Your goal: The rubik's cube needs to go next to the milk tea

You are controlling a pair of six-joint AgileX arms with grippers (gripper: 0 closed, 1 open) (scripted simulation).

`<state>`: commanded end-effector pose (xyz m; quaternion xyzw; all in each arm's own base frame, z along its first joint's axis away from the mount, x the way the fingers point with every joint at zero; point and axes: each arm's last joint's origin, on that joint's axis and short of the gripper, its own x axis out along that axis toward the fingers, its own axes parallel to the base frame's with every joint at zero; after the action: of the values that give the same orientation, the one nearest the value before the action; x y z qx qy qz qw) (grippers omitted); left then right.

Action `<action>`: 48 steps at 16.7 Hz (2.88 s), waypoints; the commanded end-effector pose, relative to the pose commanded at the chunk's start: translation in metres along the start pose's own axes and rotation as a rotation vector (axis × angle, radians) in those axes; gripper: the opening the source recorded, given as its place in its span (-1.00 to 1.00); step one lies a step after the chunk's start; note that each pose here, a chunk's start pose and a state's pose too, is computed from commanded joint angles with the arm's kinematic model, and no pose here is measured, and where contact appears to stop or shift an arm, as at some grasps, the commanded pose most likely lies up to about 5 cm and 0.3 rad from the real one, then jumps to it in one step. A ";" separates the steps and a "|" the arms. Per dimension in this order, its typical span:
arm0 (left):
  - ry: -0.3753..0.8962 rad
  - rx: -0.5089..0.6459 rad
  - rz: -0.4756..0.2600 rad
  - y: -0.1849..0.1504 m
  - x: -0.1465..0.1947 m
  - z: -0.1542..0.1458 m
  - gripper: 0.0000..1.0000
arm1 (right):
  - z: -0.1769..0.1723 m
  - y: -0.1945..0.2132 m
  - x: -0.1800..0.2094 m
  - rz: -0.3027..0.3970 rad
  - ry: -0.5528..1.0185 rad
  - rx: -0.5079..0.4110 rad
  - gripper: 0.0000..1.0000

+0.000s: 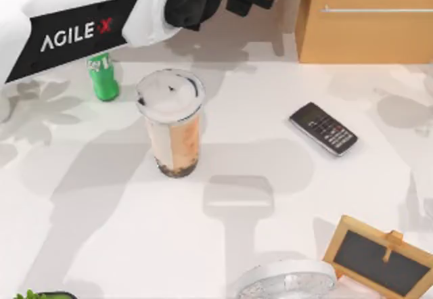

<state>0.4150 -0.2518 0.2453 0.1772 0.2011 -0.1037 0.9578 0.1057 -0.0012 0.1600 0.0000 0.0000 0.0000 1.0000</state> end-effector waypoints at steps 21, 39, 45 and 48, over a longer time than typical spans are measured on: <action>1.131 -0.403 -0.125 0.143 -0.030 -0.135 -1.00 | 0.000 0.000 0.000 0.000 0.000 0.000 1.00; 1.063 -0.433 -0.097 0.156 -0.032 -0.131 -1.00 | 0.000 0.000 0.000 0.000 0.000 0.000 1.00; 1.136 -0.409 -0.125 0.138 -0.022 -0.153 -1.00 | 0.000 0.000 0.000 0.000 0.000 0.000 1.00; 1.136 -0.409 -0.125 0.138 -0.022 -0.153 -1.00 | 0.000 0.000 0.000 0.000 0.000 0.000 1.00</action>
<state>0.3795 -0.0644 0.1643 0.0049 0.7068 -0.0083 0.7073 0.1057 -0.0012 0.1600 0.0000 0.0000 0.0000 1.0000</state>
